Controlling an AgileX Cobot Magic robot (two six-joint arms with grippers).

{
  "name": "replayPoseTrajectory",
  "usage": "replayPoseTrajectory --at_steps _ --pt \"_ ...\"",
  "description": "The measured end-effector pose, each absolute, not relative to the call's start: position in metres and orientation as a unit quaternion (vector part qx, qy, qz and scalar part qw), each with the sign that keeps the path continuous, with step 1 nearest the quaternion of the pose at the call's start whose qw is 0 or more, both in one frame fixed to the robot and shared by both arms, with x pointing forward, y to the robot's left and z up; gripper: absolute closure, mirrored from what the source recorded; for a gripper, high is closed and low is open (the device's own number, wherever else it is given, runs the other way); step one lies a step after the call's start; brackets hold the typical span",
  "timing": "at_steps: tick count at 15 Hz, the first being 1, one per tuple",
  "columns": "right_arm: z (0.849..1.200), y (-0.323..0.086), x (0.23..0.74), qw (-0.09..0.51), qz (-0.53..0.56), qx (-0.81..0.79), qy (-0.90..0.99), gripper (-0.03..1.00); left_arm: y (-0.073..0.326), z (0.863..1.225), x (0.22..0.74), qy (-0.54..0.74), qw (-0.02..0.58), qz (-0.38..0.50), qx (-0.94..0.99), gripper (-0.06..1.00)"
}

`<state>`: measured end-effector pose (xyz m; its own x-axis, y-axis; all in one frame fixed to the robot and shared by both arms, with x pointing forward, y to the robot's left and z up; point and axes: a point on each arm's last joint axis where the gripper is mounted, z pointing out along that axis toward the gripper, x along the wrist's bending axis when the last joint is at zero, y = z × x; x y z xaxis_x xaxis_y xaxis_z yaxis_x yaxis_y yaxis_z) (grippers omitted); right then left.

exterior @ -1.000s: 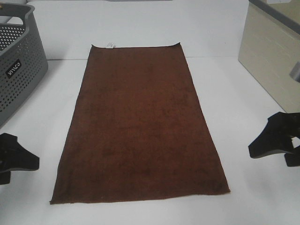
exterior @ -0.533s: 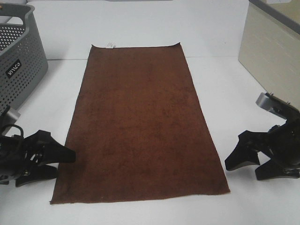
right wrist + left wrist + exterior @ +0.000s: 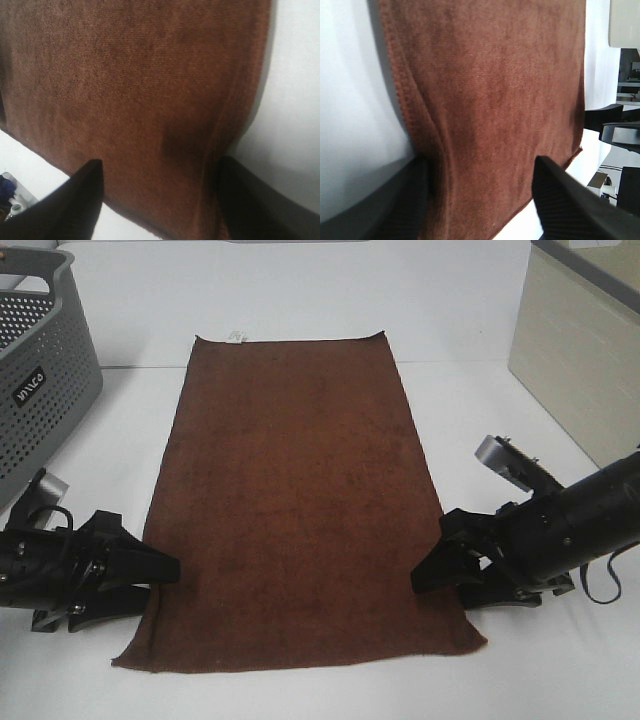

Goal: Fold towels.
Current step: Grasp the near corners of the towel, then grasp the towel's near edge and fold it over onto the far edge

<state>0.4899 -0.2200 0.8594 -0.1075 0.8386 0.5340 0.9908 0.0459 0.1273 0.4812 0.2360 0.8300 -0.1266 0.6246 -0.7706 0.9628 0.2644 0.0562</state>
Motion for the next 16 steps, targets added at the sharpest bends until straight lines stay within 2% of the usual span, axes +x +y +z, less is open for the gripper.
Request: replayPoseTrajectory --at_steps 1,2,3,4,8,10,16 --pt "0.858 -0.215 0.492 0.152 -0.23 -0.659 -0.7 0.43 0.237 0.828 0.481 0.712 0.346 -0.232 0.565 0.45" --pt "0.856 -0.214 0.493 0.146 -0.222 -0.676 -0.688 0.56 0.237 0.828 0.48 0.71 0.344 -0.231 0.569 0.57" --pt "0.854 -0.216 0.494 0.134 -0.21 -0.698 -0.671 0.87 0.237 0.828 0.48 0.706 0.344 -0.23 0.574 0.85" --pt "0.853 -0.217 0.495 0.131 -0.208 -0.703 -0.667 0.96 0.237 0.828 0.48 0.704 0.346 -0.231 0.576 0.93" --pt "0.856 -0.217 0.494 0.13 -0.207 -0.701 -0.67 0.97 0.241 0.835 0.475 0.713 0.331 -0.2 0.585 0.94" --pt "0.865 -0.218 0.489 0.133 -0.204 -0.701 -0.67 0.97 0.244 0.849 0.467 0.715 0.331 -0.177 0.589 0.94" --pt "0.878 -0.227 0.425 0.153 -0.183 -0.702 -0.671 0.97 0.247 0.869 0.41 0.72 0.314 -0.153 0.6 0.94"
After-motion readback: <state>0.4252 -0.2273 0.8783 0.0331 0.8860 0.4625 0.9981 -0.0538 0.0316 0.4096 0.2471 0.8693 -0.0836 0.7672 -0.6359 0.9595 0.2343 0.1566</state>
